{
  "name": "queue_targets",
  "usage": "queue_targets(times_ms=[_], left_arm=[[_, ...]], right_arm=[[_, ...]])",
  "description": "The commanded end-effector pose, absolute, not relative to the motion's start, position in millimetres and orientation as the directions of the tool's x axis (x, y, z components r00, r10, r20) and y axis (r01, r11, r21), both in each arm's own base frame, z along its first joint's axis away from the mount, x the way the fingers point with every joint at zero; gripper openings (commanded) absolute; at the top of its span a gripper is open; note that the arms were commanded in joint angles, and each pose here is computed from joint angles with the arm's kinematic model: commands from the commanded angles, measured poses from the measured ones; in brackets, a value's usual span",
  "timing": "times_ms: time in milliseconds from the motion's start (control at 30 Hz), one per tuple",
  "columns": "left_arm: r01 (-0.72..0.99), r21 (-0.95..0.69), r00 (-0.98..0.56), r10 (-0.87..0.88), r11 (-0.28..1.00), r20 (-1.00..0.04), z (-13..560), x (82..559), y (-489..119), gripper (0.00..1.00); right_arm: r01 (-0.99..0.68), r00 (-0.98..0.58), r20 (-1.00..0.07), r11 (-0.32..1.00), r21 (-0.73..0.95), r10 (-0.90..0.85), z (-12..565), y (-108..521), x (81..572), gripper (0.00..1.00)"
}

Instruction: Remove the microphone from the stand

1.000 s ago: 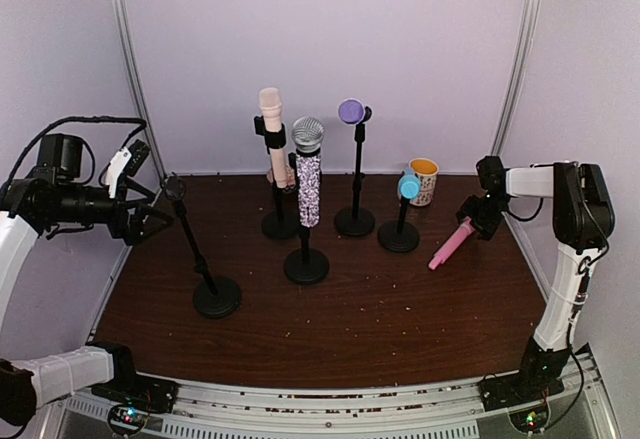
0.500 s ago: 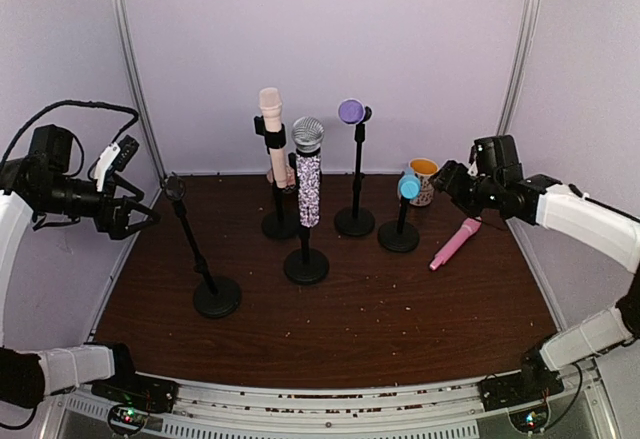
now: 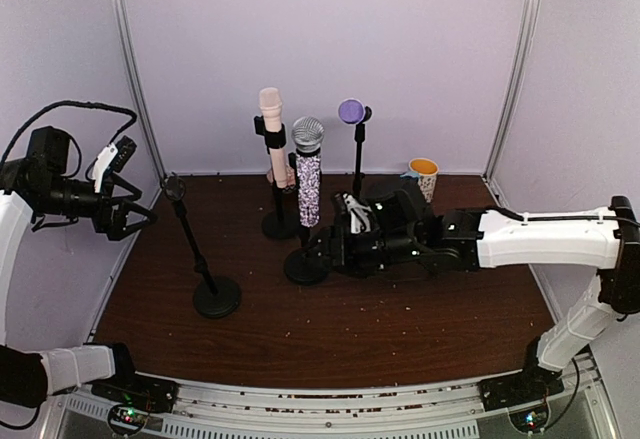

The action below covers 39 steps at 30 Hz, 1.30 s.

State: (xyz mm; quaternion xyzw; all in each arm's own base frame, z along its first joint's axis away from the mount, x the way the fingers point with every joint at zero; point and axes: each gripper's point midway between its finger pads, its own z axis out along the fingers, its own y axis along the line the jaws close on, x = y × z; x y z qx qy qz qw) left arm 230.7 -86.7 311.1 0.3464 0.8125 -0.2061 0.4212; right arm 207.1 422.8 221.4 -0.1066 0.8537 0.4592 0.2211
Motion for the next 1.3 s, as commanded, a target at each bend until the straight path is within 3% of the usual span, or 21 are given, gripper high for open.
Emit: queue_targets(times_ms=[0,267,700,900,1267], left_arm=[[0.751,-0.004,-0.366,0.412,0.660,-0.835,311,223,-87,0.98],[0.733,0.027,-0.351,0.413,0.679,-0.841,316,229,-83,0.98],[0.726,0.084,-0.309,0.433,0.683,-0.847,323,229,-81,0.98],[0.726,0.084,-0.305,0.429,0.682,-0.850,322,226,-82,0.98],[0.738,0.071,-0.303,0.423,0.671,-0.854,322,228,-84,0.98]], right_arm=[[-0.494,-0.861,-0.494,0.421,0.761,-0.118,234,477,170,0.69],[-0.527,-0.850,-0.479,0.358,0.771,-0.219,220,544,161,0.66],[-0.382,-0.924,-0.365,0.220,0.897,-0.115,200,622,182,0.56],[-0.284,-0.959,-0.283,0.132,0.950,-0.025,190,643,201,0.56],[-0.223,-0.973,-0.225,0.054,0.973,0.042,188,648,228,0.52]])
